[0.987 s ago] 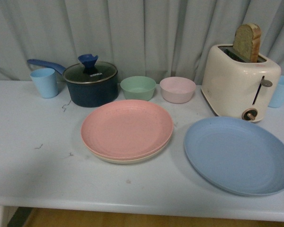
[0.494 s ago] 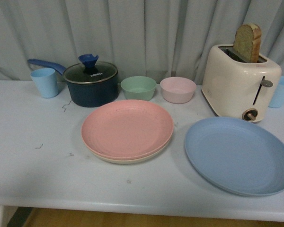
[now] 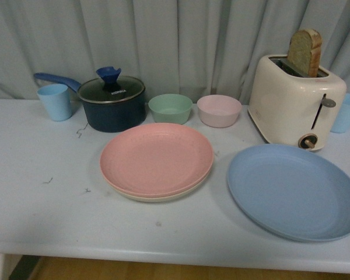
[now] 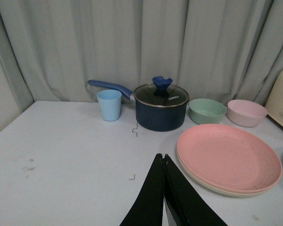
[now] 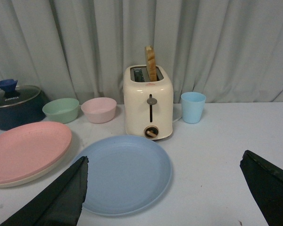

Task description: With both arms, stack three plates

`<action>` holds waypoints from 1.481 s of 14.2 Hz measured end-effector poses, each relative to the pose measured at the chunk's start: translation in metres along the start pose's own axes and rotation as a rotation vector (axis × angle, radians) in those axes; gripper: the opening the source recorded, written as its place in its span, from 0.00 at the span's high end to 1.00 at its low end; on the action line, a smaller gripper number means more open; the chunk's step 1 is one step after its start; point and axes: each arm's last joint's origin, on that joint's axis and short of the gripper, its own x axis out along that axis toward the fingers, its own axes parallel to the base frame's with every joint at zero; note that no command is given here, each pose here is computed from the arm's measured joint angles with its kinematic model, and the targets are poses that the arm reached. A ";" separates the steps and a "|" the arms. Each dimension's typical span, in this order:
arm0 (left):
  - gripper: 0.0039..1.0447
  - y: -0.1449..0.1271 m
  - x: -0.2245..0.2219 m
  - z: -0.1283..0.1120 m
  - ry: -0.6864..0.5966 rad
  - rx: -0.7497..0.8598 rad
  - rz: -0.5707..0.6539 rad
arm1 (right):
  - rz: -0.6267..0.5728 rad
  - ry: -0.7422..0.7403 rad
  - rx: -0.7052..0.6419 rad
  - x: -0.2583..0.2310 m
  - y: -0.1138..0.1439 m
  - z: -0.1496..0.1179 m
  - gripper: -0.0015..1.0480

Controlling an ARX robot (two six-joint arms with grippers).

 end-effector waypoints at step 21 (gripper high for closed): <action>0.04 0.000 -0.024 -0.003 0.003 0.001 0.000 | 0.108 -0.045 0.255 0.040 -0.043 0.031 0.06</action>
